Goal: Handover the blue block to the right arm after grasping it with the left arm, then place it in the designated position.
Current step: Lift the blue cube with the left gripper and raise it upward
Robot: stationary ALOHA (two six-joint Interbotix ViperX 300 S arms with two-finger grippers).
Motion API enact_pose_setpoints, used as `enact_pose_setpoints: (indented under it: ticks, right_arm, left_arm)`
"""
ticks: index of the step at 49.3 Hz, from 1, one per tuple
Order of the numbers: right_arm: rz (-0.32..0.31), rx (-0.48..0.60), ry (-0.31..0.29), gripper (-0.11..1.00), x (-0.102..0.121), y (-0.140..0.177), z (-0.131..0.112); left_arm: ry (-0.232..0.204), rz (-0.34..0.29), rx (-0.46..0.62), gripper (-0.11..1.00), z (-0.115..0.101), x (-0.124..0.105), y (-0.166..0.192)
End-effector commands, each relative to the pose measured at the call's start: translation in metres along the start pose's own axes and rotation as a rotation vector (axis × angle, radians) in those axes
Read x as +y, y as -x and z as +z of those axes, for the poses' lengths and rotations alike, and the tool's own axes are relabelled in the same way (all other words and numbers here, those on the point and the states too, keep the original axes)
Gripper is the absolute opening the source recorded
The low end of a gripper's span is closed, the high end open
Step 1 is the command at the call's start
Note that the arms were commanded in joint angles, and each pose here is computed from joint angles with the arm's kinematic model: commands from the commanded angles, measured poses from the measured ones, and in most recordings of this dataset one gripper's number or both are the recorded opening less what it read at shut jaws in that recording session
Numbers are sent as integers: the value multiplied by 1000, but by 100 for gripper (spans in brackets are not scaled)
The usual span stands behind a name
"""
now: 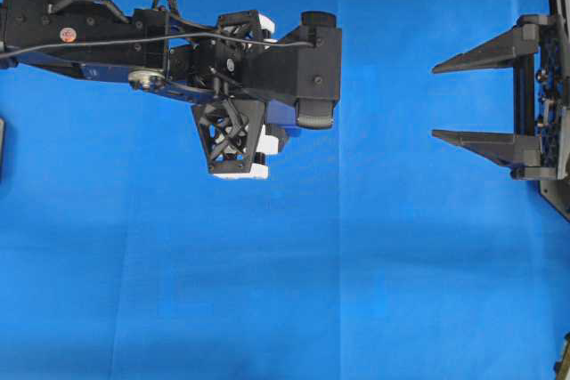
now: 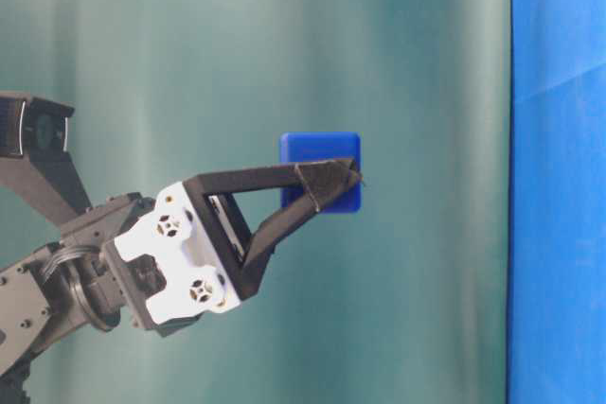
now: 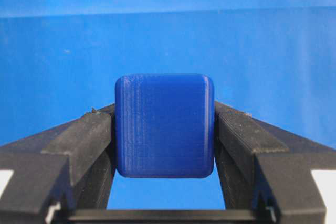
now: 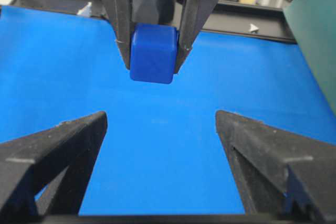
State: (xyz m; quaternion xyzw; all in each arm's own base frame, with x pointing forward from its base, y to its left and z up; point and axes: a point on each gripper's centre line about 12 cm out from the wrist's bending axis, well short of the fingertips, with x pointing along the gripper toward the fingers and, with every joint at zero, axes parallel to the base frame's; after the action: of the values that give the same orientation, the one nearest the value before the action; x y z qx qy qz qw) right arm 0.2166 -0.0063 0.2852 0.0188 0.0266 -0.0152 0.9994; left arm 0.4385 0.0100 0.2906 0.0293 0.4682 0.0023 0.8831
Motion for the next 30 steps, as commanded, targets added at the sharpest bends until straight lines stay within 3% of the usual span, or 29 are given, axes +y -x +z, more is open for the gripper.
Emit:
enact_pose_setpoints:
  ticks: [1,23,30]
  right_arm:
    - [0,-29,0,96,0,-2,12]
    - [0,-28,1,96,0,-2,11]
    - [0,-29,1,96,0,-2,12]
  left_arm:
    - [0,4,-61,46,9,0,22]
    - [-2,5,-69,46,5,0,23]
    - [-1,6,-127,46,1,-1,26]
